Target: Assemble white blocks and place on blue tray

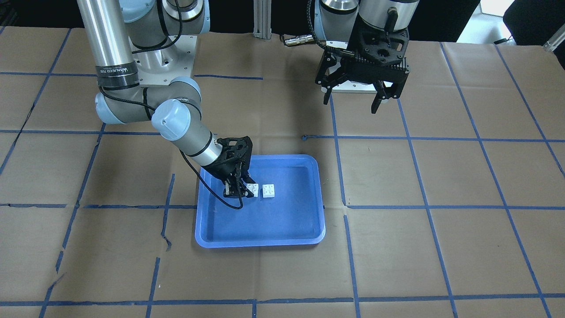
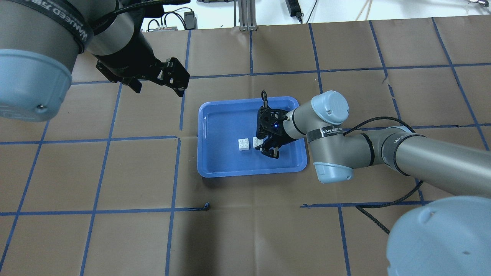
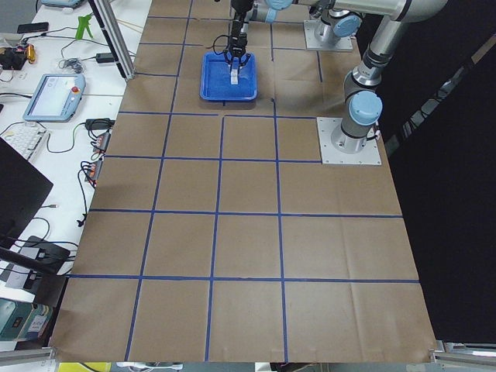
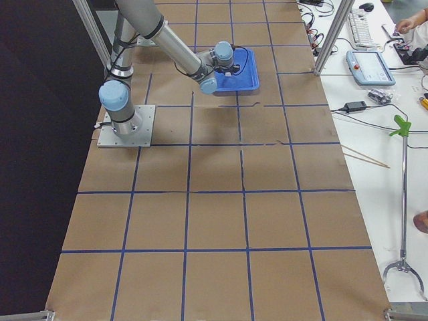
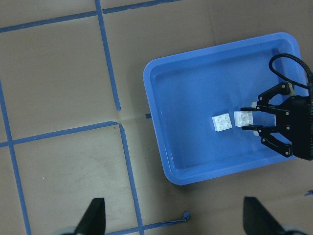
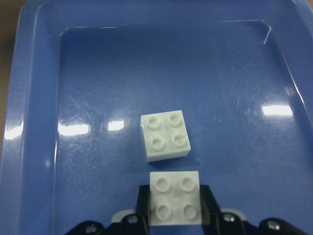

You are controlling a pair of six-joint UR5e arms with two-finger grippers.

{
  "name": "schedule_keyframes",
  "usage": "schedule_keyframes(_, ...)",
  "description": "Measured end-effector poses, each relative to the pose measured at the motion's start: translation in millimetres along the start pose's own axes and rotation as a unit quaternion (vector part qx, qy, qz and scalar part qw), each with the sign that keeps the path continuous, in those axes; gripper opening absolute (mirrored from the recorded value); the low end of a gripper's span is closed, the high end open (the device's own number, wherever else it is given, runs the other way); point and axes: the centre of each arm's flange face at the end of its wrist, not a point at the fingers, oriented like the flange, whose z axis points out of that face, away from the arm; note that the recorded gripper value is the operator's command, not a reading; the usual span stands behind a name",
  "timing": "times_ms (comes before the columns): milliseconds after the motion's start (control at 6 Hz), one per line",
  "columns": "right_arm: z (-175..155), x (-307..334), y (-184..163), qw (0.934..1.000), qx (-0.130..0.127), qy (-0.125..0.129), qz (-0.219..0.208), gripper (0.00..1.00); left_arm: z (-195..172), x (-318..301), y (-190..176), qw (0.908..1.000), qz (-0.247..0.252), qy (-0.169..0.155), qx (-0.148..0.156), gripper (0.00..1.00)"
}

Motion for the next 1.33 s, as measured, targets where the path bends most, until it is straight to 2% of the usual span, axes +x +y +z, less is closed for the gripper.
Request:
schedule_keyframes(667, 1.4, 3.8, -6.6, 1.0000, 0.002, 0.002, 0.001, 0.34, -0.3, -0.3, -0.2, 1.0000, 0.000, 0.000, 0.001, 0.99)
schedule_keyframes(1333, 12.4, 3.6, -8.6, 1.0000, -0.001, -0.006, -0.001, 0.34, -1.0, -2.1, -1.6, 1.0000, -0.002, -0.002, 0.006, 0.99)
